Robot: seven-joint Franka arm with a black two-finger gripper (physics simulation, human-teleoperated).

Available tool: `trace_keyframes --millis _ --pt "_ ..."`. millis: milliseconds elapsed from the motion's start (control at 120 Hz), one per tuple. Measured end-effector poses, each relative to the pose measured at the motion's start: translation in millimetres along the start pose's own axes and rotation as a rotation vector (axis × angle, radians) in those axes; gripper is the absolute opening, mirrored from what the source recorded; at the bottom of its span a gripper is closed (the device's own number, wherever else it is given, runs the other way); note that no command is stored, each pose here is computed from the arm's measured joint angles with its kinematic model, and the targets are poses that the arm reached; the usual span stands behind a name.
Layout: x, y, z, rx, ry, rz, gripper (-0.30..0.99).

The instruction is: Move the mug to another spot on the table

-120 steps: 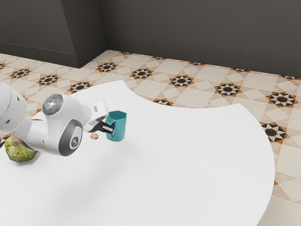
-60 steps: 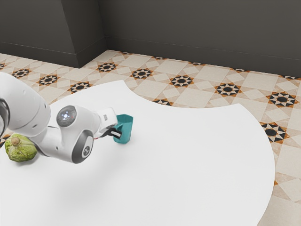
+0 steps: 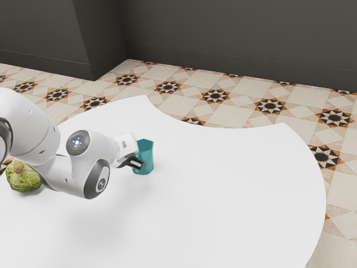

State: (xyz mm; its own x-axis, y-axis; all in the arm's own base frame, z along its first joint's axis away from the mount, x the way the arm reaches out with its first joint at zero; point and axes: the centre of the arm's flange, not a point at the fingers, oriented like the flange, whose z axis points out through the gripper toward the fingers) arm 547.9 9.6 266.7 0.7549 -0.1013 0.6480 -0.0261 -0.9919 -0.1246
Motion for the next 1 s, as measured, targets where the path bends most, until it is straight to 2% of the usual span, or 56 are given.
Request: trace_keyframes --millis 192,350,525,650,842,917,1000 --pt "7.7 -0.9 -7.4 -0.004 0.008 -0.006 0.52" --pt "41.3 -14.7 -45.7 -0.032 -0.017 -0.046 0.59" --pt "80.2 -35.6 -96.9 -0.094 -0.142 -0.099 0.63" --pt "170.8 -53.8 -134.4 -0.131 -0.206 -0.103 0.65" --pt "260.8 -60.8 -199.2 -0.167 -0.311 -0.061 0.66" --pt "279.1 -47.9 -222.3 -0.187 -0.344 -0.02 0.67" --pt "280.5 -39.1 -233.3 -0.202 -0.398 0.012 0.67"
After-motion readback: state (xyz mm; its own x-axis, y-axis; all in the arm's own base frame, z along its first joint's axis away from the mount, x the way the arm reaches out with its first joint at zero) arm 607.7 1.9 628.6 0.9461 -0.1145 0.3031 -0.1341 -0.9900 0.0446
